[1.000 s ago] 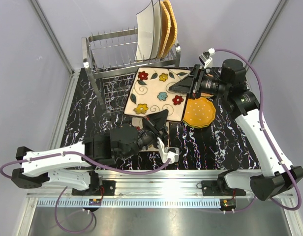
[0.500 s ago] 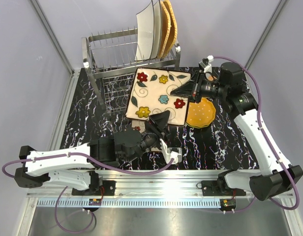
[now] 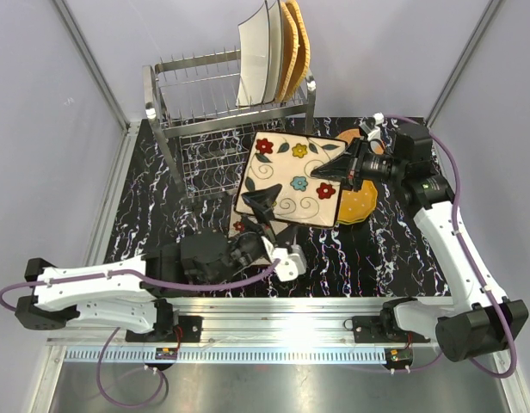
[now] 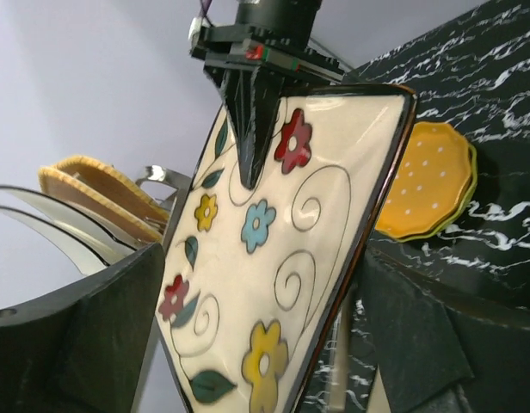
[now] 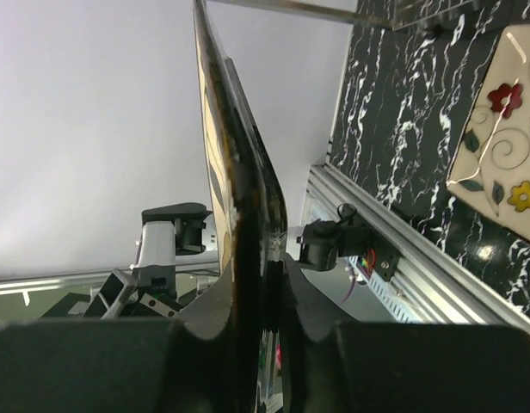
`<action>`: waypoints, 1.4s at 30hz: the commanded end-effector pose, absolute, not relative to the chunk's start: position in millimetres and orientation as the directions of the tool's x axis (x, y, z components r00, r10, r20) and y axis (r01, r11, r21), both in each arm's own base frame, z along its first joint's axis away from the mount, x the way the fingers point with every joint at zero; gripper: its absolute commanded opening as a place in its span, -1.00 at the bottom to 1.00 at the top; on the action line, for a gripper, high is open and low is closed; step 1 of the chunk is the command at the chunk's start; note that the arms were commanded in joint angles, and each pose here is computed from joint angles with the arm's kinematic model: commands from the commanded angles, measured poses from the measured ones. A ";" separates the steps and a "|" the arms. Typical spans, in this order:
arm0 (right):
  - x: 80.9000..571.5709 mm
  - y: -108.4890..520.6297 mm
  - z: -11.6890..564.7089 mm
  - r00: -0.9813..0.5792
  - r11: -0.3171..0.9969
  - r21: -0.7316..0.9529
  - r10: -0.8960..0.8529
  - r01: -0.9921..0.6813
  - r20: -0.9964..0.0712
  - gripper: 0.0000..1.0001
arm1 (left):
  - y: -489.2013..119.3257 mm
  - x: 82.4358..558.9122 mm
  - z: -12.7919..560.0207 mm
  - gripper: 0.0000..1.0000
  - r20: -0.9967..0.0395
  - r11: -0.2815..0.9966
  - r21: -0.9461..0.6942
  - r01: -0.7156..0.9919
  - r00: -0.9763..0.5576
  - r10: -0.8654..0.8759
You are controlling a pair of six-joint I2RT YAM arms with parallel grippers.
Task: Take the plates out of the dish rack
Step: Place the plate on the table
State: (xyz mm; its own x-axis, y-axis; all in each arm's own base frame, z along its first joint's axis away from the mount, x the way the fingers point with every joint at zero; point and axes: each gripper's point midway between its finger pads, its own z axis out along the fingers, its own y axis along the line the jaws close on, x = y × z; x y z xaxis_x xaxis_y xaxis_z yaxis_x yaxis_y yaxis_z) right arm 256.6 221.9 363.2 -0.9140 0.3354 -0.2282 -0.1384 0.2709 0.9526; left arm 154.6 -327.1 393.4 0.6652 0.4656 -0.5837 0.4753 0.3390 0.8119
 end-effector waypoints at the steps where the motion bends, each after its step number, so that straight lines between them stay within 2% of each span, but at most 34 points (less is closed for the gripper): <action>1: 254.7 212.1 392.2 -0.835 0.253 0.894 0.332 -0.368 -0.438 -1.00 | -282.4 150.8 461.8 0.91 -0.771 0.621 0.583 0.524 0.596 0.222; 6: 257.3 205.0 374.3 -0.839 0.265 0.897 0.333 -0.355 -0.431 -1.00 | -265.3 147.2 442.4 0.98 -0.832 0.624 0.513 0.589 0.519 0.195; 15: 257.8 201.9 336.4 -0.815 0.309 0.857 0.296 -0.412 -0.499 -1.00 | -231.4 146.5 429.1 0.98 -0.887 0.653 0.432 0.622 0.424 0.183; 21: 258.6 202.0 305.7 -0.827 0.328 0.850 0.256 -0.412 -0.500 -1.00 | -209.8 153.5 437.4 0.98 -0.912 0.713 0.379 0.589 0.366 0.183; 32: 271.9 212.9 271.0 -0.839 0.315 0.854 0.232 -0.415 -0.493 -1.00 | -179.6 171.5 442.4 0.98 -0.974 0.867 0.177 0.466 0.207 0.088; 34: 274.1 221.1 270.5 -0.826 0.302 0.841 0.218 -0.449 -0.519 -1.00 | -173.2 175.3 444.0 0.98 -0.982 0.893 0.137 0.428 0.180 0.065; 42: 288.3 250.6 250.6 -0.824 0.274 0.838 0.199 -0.472 -0.530 -1.00 | -168.0 191.6 448.9 0.98 -0.993 0.925 -0.014 0.379 0.101 -0.056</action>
